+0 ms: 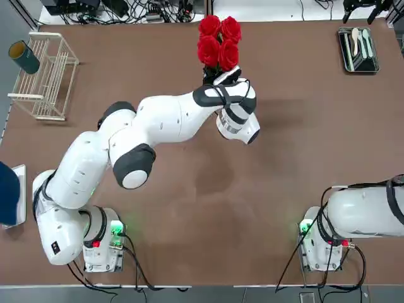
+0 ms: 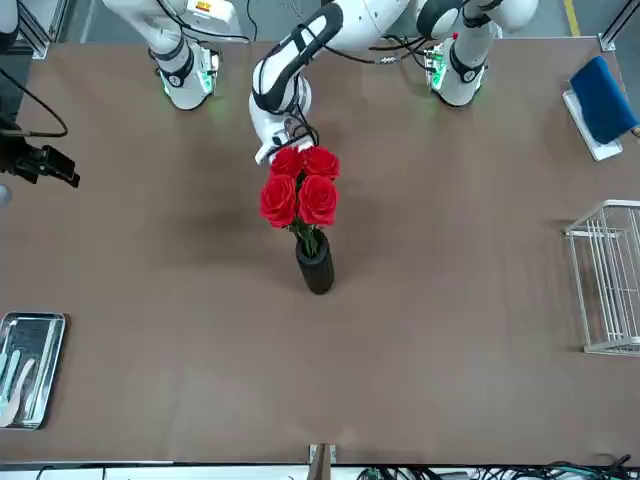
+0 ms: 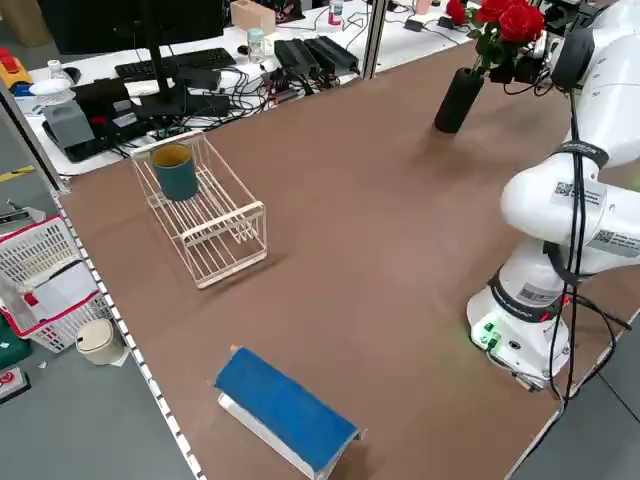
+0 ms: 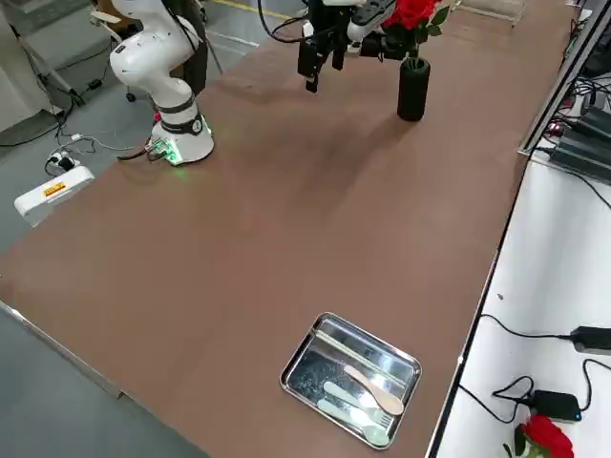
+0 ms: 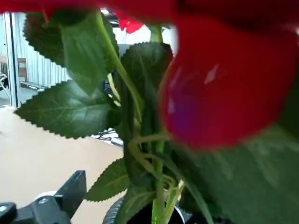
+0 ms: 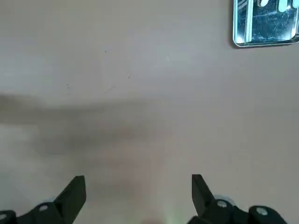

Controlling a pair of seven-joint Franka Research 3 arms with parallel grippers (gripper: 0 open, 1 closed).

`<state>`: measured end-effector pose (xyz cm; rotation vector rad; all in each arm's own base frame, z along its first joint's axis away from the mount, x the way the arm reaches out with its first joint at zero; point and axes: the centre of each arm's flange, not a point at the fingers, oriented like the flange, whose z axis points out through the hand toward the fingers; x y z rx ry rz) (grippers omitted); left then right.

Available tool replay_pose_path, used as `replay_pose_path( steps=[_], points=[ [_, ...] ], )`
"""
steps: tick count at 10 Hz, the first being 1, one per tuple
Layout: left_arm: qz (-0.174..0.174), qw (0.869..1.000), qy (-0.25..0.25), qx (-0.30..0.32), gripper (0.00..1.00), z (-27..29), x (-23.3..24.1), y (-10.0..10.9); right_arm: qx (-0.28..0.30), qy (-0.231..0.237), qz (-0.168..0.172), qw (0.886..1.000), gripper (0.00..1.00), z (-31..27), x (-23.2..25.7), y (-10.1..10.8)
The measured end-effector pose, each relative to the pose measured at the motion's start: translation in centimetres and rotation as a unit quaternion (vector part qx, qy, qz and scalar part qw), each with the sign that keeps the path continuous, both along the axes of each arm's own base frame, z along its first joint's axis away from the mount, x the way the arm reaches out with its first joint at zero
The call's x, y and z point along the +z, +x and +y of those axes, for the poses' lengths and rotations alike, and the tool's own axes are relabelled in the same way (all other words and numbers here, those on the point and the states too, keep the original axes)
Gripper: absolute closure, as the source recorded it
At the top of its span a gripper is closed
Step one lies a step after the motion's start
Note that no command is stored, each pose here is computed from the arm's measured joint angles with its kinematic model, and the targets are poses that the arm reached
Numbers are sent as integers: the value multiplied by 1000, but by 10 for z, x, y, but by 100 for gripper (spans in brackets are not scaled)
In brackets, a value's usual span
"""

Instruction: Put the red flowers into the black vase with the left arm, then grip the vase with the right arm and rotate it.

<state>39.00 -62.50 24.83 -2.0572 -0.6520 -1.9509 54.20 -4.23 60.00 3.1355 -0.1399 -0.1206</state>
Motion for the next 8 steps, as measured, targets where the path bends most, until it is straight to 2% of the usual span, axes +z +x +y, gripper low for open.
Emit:
replay_pose_path(
  steps=[3, 8],
  points=[
    [0, 1000, 3, 11, 0, 9, 1, 14, 0, 0, 0, 1000, 0, 0, 0, 0],
    [-3, 1000, 9, -12, 0, 6, 1, 20, 0, 0, 0, 1000, 0, 0, 0, 0]
  ],
)
